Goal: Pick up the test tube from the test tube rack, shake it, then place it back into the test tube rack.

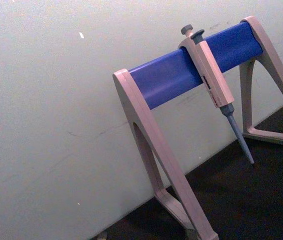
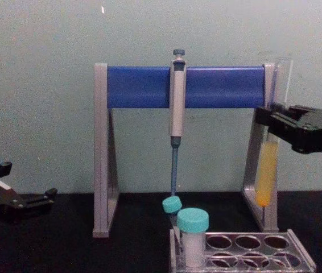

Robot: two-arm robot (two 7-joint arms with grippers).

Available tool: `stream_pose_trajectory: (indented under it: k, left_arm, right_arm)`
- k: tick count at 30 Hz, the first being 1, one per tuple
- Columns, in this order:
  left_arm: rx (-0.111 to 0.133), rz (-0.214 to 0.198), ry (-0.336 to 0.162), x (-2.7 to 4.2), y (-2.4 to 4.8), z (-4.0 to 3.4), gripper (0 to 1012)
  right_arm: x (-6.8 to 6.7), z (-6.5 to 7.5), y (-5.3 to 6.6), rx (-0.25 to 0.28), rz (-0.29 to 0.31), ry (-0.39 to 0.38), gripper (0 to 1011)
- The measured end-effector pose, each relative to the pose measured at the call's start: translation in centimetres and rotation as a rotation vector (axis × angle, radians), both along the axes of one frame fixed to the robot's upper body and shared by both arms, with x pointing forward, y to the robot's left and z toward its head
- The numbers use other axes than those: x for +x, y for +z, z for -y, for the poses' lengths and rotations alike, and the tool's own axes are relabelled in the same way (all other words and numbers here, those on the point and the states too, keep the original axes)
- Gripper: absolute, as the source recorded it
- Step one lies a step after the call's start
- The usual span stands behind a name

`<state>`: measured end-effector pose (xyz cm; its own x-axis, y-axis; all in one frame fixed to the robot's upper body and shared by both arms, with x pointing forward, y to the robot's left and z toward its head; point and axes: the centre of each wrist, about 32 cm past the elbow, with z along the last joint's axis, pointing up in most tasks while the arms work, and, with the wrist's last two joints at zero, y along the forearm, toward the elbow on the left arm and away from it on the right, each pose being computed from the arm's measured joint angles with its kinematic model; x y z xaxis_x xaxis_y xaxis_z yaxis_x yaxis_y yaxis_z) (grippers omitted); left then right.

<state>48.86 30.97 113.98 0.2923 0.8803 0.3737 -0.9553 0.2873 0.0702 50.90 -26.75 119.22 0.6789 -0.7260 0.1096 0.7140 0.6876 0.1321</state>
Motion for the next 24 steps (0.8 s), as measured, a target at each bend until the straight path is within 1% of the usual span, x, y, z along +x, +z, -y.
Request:
stream_pose_trajectory:
  k: [3,6,7,10,13,19,20,23,24]
  left_arm:
    - [0.0,0.0,0.0,0.0,0.0,0.0,1010]
    - [0.0,0.0,0.0,0.0,0.0,0.0,1010]
    - [0.0,0.0,0.0,0.0,0.0,0.0,1010]
    - [0.0,0.0,0.0,0.0,0.0,0.0,1010]
    - [0.0,0.0,0.0,0.0,0.0,0.0,1009]
    - [0.0,0.0,0.0,0.0,0.0,0.0,1010]
    - [0.0,0.0,0.0,0.0,0.0,0.0,1010]
    - [0.0,0.0,0.0,0.0,0.0,0.0,1010]
    - [0.0,0.0,0.0,0.0,0.0,0.0,1010]
  right_arm:
    - [-0.5,0.4,0.1,-0.009,-0.004,-0.013,233]
    - [-1.5,0.8,0.2,-0.025,-0.015,-0.017,233]
    - [-1.5,0.8,0.2,-0.025,-0.015,-0.017,233]
    - [-2.6,1.1,0.4,-0.043,-0.031,-0.006,233]
    - [-3.3,1.1,0.5,-0.051,-0.045,0.01,233]
    - [-3.5,0.7,0.4,-0.049,-0.068,0.062,233]
    - [-3.4,0.5,0.4,-0.045,-0.07,0.079,233]
    - [-3.1,0.1,0.4,-0.037,-0.07,0.097,233]
    - [-2.8,-0.2,0.2,-0.031,-0.07,0.108,233]
